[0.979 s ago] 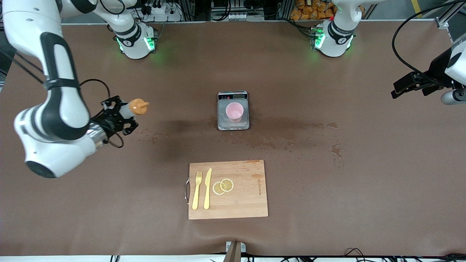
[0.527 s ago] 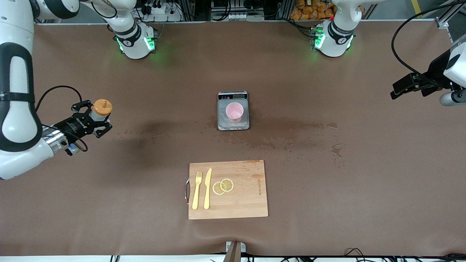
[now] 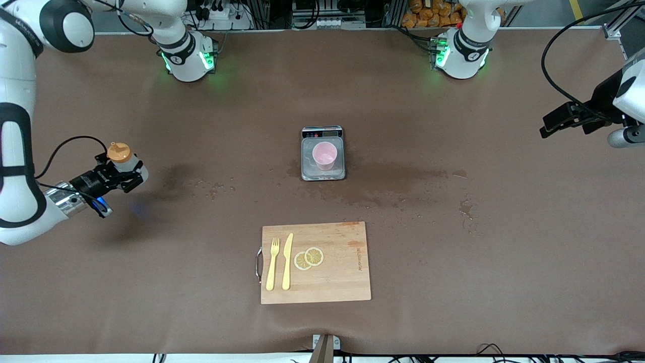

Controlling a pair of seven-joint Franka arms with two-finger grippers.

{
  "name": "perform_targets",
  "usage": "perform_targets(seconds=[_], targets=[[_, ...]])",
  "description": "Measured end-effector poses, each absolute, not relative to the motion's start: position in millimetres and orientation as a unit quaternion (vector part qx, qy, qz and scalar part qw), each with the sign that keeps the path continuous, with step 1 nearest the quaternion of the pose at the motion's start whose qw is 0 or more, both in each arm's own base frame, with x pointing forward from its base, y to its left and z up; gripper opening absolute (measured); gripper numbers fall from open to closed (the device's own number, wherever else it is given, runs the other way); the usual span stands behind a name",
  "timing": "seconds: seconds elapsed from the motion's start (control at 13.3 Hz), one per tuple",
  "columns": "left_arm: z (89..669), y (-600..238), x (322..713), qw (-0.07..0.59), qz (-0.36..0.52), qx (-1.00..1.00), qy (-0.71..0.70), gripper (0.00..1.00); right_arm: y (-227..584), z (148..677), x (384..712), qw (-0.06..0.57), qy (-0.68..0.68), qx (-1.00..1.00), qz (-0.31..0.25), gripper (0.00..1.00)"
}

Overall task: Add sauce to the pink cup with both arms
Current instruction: 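Carry the bottle with the right gripper back beside the cutting board, then set the bottle upright on the table and open the right gripper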

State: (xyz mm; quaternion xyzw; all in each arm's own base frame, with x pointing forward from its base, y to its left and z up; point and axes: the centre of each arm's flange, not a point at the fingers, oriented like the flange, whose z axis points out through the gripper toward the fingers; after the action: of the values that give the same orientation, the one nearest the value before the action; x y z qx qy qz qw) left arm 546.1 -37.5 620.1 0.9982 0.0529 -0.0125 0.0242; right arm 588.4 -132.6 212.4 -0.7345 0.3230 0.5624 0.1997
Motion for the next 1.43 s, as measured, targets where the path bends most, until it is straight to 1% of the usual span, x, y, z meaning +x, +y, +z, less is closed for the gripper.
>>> perform_targets(seconds=[0.15, 0.38, 0.68, 1.21, 1.28, 1.43], targets=[[619.9, -37.5, 546.1, 0.024, -0.013, 0.998, 0.053, 1.0, -138.0, 182.6, 580.8, 0.227, 0.299, -0.731, 0.571, 0.3], [619.7, -36.8, 546.2, 0.024, -0.013, 0.998, 0.054, 1.0, -141.2, 155.3, 572.9, 0.25, 0.278, -0.726, 0.577, 0.3], [619.7, -36.4, 546.2, 0.024, -0.013, 0.998, 0.054, 1.0, -143.2, 129.5, 566.7, 0.258, 0.281, -0.718, 0.582, 0.3], [619.5, -35.4, 546.3, 0.024, -0.013, 0.998, 0.055, 1.0, -148.7, 108.9, 562.7, 0.262, 0.291, -0.716, 0.578, 0.3], [619.4, -35.5, 546.3, 0.024, -0.013, 0.998, 0.055, 1.0, -148.7, 107.3, 562.6, 0.264, 0.29, -0.717, 0.576, 0.37], [619.2, -36.0, 546.7, 0.024, -0.012, 0.998, 0.054, 1.0, -148.7, 106.8, 562.7, 0.266, 0.288, -0.718, 0.575, 0.56]])
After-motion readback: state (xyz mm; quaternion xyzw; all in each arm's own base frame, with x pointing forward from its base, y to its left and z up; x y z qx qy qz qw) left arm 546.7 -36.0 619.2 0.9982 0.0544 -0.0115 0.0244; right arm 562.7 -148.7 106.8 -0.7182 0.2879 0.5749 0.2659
